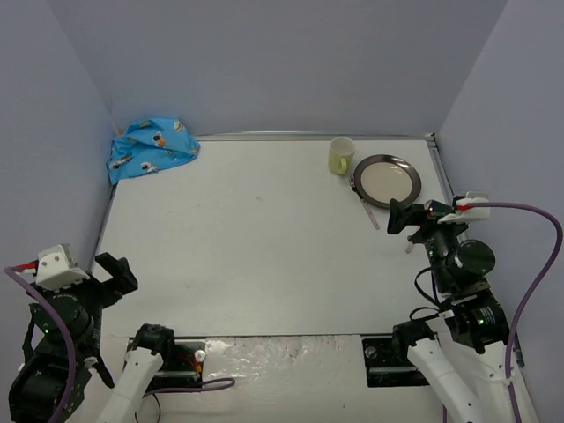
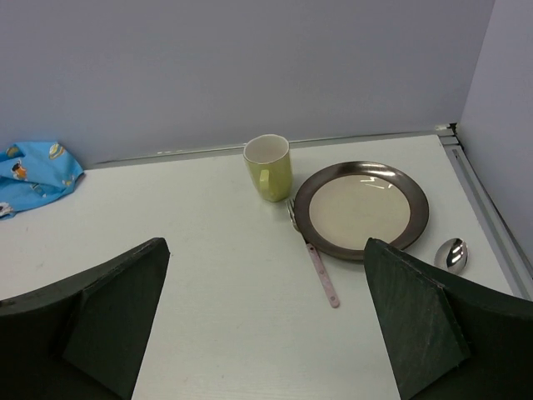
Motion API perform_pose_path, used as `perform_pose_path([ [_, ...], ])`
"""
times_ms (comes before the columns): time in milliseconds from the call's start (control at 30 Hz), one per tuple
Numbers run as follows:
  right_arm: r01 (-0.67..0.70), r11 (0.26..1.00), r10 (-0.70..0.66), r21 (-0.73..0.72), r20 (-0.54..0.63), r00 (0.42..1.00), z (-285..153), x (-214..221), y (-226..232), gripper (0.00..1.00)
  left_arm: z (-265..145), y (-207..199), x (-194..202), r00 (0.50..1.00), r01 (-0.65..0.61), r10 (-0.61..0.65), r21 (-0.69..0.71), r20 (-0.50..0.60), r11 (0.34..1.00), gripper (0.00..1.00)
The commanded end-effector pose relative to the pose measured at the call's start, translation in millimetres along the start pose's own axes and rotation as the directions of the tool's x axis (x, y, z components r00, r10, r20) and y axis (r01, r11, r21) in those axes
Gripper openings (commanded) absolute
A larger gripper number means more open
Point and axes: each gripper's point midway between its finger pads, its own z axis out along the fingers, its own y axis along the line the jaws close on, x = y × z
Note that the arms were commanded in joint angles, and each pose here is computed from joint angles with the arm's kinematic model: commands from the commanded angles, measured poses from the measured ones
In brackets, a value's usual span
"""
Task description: Set the dinner table for one person
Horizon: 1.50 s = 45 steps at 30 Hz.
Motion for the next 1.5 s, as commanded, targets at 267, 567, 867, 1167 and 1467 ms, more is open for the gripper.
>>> perform_pose_path([
  [267, -0.138, 0.989, 0.137, -0.044, -0.013, 0.990, 29, -3, 21, 1.00, 61, -65, 14, 0.980, 0.113, -0.098, 0.079, -0.174, 0.991, 0.97],
  [567, -0.204, 0.965, 0.172, -0.166, -0.187, 0.967, 46, 32, 54, 1.00, 179, -115, -1, 0.963, 0.240, -0.243, -0.043, -0.116, 0.970, 0.97],
  [867, -0.234, 0.928, 0.130, -0.291, -0.336, 0.933, 46, 69, 80, 1.00, 336, -113, -15, 0.964, 0.264, -0.266, -0.178, 0.010, 0.948, 0.97],
  [1167, -0.211, 0.916, 0.073, -0.340, -0.375, 0.924, 47, 85, 89, 1.00, 460, -73, -8, 0.988, 0.152, -0.149, -0.251, 0.034, 0.956, 0.97],
  [1467, -0.207, 0.916, 0.055, -0.343, -0.403, 0.913, 47, 98, 88, 1.00, 516, -34, 0, 0.965, 0.262, -0.251, -0.250, 0.077, 0.932, 0.97],
])
